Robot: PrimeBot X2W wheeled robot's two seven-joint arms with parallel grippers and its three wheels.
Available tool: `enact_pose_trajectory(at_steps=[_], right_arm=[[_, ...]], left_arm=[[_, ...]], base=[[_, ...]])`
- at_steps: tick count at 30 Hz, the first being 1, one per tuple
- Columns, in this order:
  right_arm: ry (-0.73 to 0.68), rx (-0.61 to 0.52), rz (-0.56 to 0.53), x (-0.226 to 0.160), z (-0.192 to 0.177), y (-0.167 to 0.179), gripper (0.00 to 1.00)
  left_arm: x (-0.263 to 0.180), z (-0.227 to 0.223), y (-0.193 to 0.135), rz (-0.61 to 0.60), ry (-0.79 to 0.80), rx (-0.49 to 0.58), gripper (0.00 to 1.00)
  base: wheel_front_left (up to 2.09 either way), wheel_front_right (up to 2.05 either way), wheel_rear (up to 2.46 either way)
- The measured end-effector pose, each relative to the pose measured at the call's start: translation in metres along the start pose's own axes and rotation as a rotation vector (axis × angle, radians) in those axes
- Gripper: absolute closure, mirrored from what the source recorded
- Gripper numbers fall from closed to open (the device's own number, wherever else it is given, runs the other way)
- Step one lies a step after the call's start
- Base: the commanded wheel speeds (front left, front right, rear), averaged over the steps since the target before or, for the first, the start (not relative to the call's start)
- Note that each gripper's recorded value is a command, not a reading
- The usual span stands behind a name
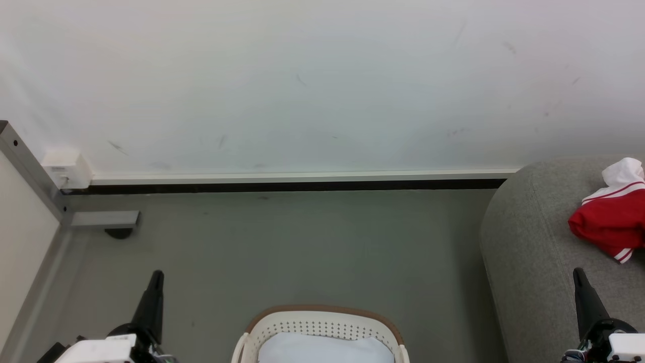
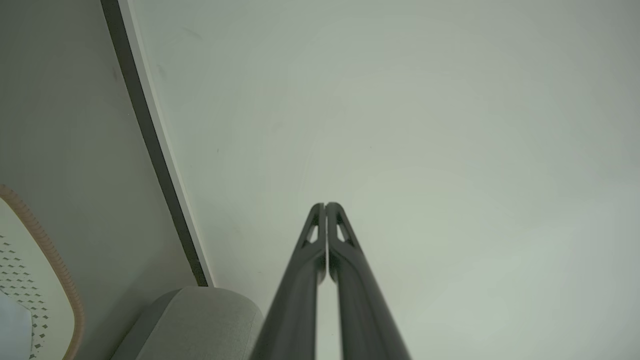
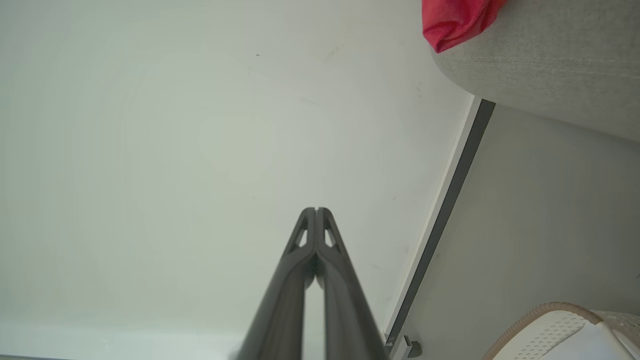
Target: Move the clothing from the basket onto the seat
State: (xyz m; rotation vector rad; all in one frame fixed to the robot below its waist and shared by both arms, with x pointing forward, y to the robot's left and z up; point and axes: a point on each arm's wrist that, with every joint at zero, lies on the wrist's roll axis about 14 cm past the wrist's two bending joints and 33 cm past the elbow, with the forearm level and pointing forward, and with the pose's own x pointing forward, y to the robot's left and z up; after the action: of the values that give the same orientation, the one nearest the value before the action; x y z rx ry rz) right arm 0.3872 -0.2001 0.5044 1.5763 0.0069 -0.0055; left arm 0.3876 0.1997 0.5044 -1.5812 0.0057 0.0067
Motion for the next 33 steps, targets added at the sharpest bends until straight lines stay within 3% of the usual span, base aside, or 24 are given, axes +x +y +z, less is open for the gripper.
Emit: enact_pose_trajectory(at_steps=[33], right_arm=[[-0.001,0.001,0.0,0.0,0.0002,0.0,1.0]], left_arm=[[0.0,0.0003,0.0,0.0,-0.001,-0.001,1.0]], base=[[0.0,0.0,0.0]])
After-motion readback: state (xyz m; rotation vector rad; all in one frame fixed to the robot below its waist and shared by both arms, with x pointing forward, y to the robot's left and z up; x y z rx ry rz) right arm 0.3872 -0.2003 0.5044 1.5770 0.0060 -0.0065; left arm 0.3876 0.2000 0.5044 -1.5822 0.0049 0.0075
